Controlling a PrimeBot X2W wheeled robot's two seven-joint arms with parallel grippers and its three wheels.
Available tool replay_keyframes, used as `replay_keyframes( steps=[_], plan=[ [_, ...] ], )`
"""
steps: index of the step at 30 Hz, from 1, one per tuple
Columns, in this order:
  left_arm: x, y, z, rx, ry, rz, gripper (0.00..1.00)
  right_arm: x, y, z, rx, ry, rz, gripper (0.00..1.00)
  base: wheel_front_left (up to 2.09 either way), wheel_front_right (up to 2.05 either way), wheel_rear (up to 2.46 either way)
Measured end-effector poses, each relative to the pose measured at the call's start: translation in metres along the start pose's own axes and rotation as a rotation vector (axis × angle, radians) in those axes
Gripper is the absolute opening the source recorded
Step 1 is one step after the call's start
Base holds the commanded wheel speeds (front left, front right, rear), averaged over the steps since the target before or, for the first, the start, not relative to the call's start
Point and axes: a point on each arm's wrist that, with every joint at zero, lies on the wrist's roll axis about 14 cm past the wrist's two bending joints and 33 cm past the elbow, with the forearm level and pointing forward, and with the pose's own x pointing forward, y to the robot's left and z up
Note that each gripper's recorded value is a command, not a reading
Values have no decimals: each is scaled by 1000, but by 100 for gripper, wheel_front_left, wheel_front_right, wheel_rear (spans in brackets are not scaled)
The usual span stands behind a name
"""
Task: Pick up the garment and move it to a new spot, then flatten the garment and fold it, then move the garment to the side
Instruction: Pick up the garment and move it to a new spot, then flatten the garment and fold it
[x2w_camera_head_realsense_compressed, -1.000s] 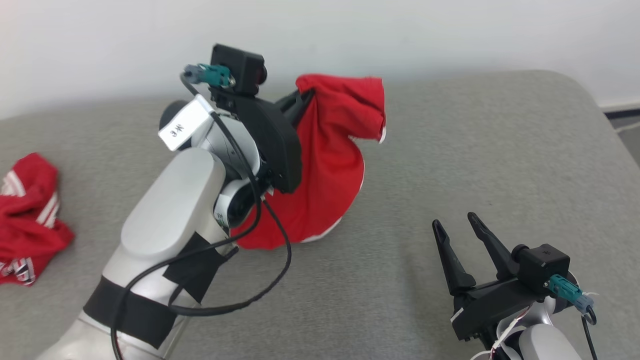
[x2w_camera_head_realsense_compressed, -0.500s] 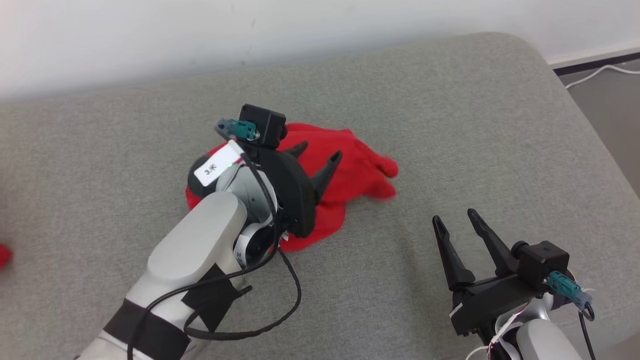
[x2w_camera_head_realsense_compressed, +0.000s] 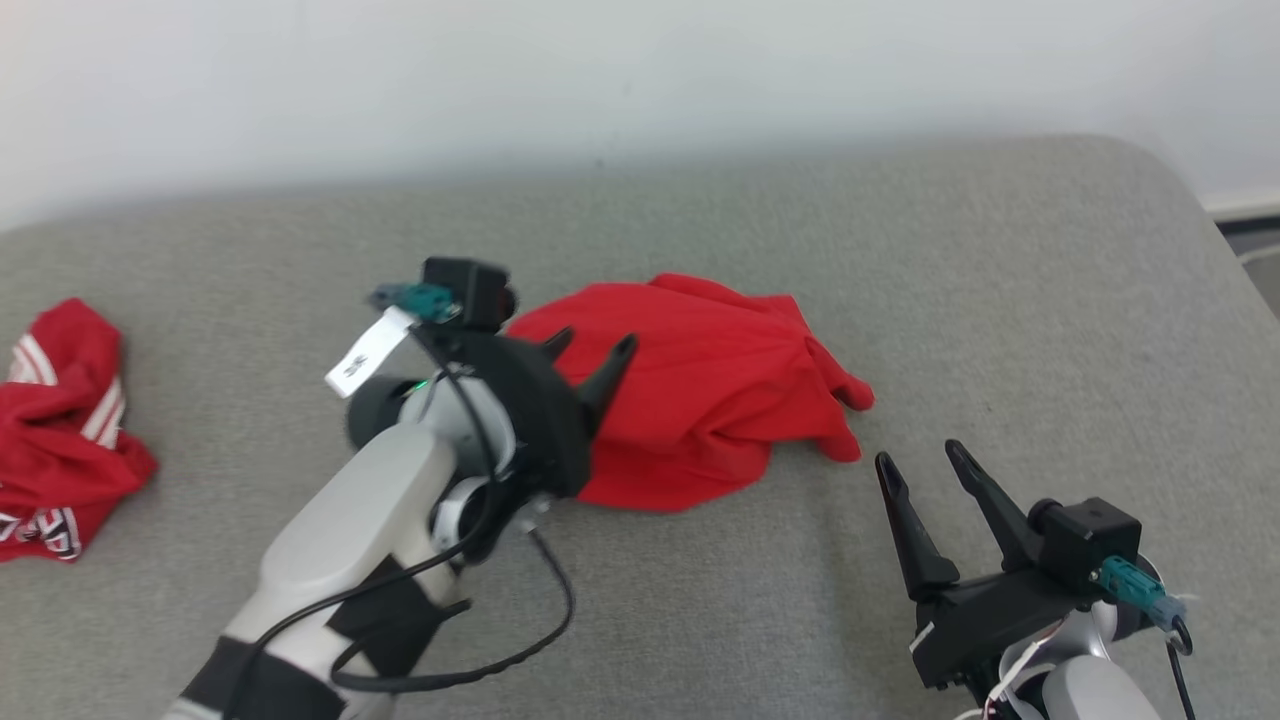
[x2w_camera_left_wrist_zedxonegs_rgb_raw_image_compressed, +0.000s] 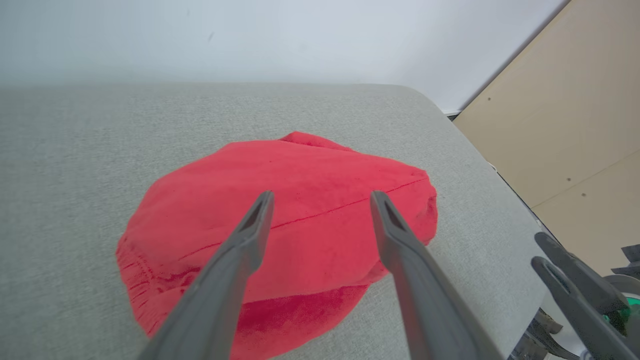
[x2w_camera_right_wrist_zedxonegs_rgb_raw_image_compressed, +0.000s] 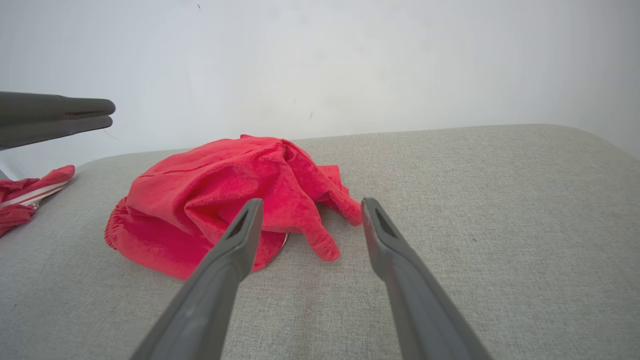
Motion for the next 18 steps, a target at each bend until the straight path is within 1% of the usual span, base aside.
replay_keyframes(
  steps=[1, 2, 3, 6, 13, 18],
  plan=[
    [-6, 8, -2, 1, 2, 25, 100, -1, 2, 1, 0, -1, 5, 100, 0, 0, 0],
    [-6, 8, -2, 1, 2, 25, 100, -1, 2, 1, 0, -1, 5, 100, 0, 0, 0],
    [-17, 19, -7, -7, 8, 64, 100, -3, 5, 2, -3, -2, 15, 100, 0, 0, 0],
    [-32, 31, -22, -37, 29, 107, 100, -6, 10, 5, -4, -7, 29, 100, 0, 0, 0],
    [-52, 42, -58, -76, 82, 159, 100, -10, 17, 13, -9, -25, 47, 100, 0, 0, 0],
    [-52, 44, -79, -63, 128, 172, 100, -12, 11, 14, -16, -24, 29, 100, 0, 0, 0]
  ],
)
